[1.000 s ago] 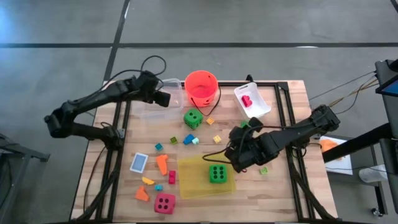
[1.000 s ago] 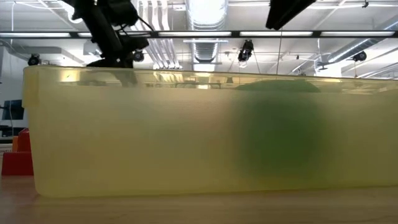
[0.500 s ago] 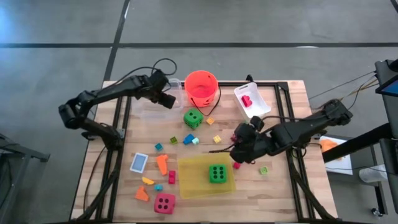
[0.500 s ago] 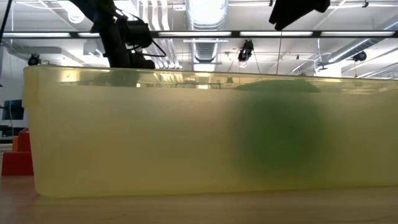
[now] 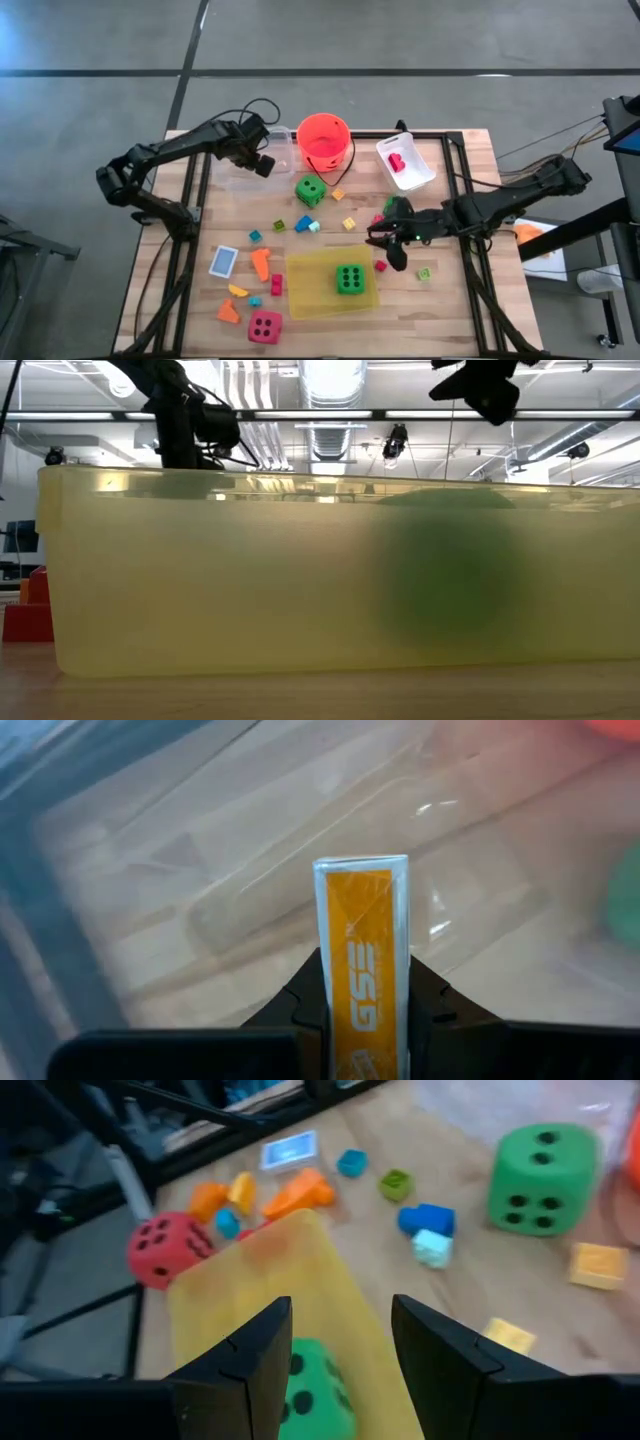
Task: Pick & Place Toys
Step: Put the orange playing card box into the transparent bin
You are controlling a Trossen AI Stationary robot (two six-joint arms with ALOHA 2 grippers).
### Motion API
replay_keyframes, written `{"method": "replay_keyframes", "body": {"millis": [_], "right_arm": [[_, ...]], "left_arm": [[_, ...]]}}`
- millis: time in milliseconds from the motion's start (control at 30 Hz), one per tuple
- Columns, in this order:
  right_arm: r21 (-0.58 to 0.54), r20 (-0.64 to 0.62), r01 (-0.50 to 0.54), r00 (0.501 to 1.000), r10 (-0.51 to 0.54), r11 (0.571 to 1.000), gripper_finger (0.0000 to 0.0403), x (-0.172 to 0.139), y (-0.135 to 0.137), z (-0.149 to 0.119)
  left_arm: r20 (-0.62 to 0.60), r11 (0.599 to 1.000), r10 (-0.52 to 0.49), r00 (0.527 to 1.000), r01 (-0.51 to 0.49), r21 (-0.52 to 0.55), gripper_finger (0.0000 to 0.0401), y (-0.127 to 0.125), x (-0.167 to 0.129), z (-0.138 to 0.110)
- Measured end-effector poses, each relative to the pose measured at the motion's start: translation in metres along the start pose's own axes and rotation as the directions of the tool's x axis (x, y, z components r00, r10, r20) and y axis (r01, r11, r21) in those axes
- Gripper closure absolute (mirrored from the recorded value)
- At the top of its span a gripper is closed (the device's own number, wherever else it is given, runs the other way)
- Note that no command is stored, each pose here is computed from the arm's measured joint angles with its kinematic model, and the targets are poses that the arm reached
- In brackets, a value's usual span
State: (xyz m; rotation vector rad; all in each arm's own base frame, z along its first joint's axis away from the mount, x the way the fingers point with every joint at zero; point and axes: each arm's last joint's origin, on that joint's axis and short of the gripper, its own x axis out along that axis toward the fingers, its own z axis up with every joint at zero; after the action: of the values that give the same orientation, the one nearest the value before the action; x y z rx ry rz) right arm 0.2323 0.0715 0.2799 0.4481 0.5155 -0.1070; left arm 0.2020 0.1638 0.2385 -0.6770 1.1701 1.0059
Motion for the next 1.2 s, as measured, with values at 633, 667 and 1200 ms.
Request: {"method": "replay_keyframes", "body": {"millis": [633, 667, 1200], "right_arm": [[-0.065, 0.009, -0.028, 1.000, 0.028, 0.997, 0.0236, 0.013, -0.007, -0.008], [-0.070, 0.009, -0.028, 1.000, 0.028, 0.997, 0.0236, 0.013, -0.007, -0.008], [-0.079, 0.004, -0.031, 1.000, 0.031, 0.996, 0.0236, 0.013, -0.007, -0.008]], "left_arm": [[-0.151, 1.000, -0.016, 0.988, 0.012, -0.026, 0.0352, 0.010, 0.027, 0.007], [-0.154, 0.999, -0.023, 0.988, 0.018, -0.035, 0.0352, 0.012, 0.028, 0.008], [-0.164, 0.983, -0.113, 0.980, 0.085, -0.166, 0.0352, 0.015, 0.024, 0.013]]}}
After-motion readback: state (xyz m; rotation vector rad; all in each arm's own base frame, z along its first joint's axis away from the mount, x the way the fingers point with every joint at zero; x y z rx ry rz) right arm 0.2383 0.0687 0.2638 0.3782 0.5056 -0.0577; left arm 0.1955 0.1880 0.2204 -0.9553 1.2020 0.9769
